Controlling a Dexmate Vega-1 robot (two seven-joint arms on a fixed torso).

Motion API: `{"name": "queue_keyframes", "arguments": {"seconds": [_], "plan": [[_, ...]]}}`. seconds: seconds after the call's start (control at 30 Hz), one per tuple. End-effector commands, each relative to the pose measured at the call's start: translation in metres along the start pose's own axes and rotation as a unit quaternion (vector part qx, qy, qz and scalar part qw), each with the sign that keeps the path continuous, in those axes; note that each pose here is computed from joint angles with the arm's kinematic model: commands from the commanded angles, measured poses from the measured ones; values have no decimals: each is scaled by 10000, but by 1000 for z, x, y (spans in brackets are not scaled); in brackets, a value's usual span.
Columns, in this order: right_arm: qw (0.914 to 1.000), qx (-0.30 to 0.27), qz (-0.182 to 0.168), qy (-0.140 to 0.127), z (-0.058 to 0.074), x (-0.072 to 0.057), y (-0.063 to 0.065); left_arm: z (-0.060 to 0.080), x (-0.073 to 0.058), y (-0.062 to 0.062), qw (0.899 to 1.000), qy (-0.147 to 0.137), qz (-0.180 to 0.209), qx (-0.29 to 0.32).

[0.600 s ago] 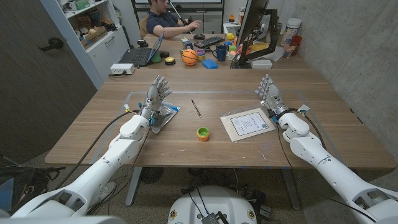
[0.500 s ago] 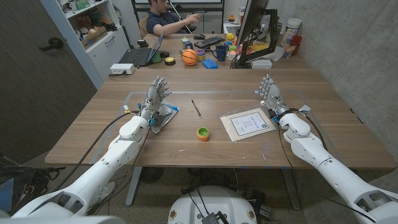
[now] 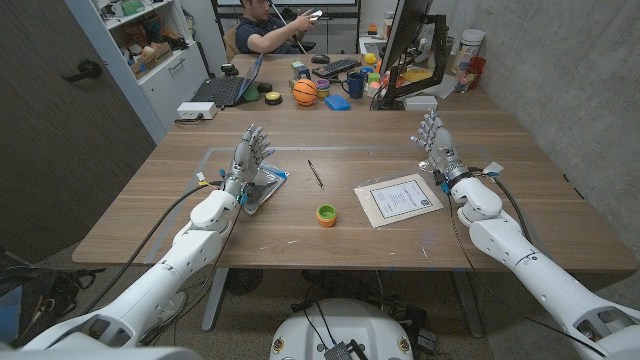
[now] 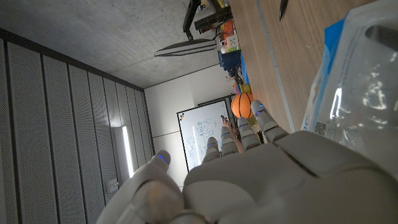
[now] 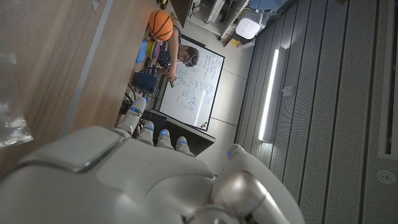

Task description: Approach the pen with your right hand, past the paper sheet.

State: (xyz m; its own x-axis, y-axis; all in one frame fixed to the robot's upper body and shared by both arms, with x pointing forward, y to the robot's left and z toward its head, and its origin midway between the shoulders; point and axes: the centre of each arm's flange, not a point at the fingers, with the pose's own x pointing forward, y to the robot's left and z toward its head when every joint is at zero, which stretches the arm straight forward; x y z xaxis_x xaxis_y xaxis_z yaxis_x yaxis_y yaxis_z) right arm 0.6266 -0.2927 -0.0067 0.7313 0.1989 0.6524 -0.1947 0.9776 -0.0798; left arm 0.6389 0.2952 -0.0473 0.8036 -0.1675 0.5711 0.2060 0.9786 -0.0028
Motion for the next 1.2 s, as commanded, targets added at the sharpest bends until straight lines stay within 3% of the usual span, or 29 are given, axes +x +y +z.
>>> {"name": "queue_keyframes", "arguments": {"seconds": [0.03,0.3,0.6,0.83,0.93,1.2], "plan": [[9972,-472,178,-554,31,13,10,-3,-2,-1,10000,1,-14,-34],[9900,-964,324,-974,58,22,19,-3,-1,-3,10000,-13,-41,-39],[9742,-1660,513,-1438,94,32,31,2,0,-9,9998,-100,-139,-46],[9559,-2301,657,-1700,122,40,41,6,-1,-14,9996,-175,-205,-51],[9448,-2575,739,-1886,136,45,51,9,-2,-18,9992,-252,-293,-79],[9173,-3266,698,-2170,157,51,75,16,-5,-32,9974,-448,-539,-141]]}}
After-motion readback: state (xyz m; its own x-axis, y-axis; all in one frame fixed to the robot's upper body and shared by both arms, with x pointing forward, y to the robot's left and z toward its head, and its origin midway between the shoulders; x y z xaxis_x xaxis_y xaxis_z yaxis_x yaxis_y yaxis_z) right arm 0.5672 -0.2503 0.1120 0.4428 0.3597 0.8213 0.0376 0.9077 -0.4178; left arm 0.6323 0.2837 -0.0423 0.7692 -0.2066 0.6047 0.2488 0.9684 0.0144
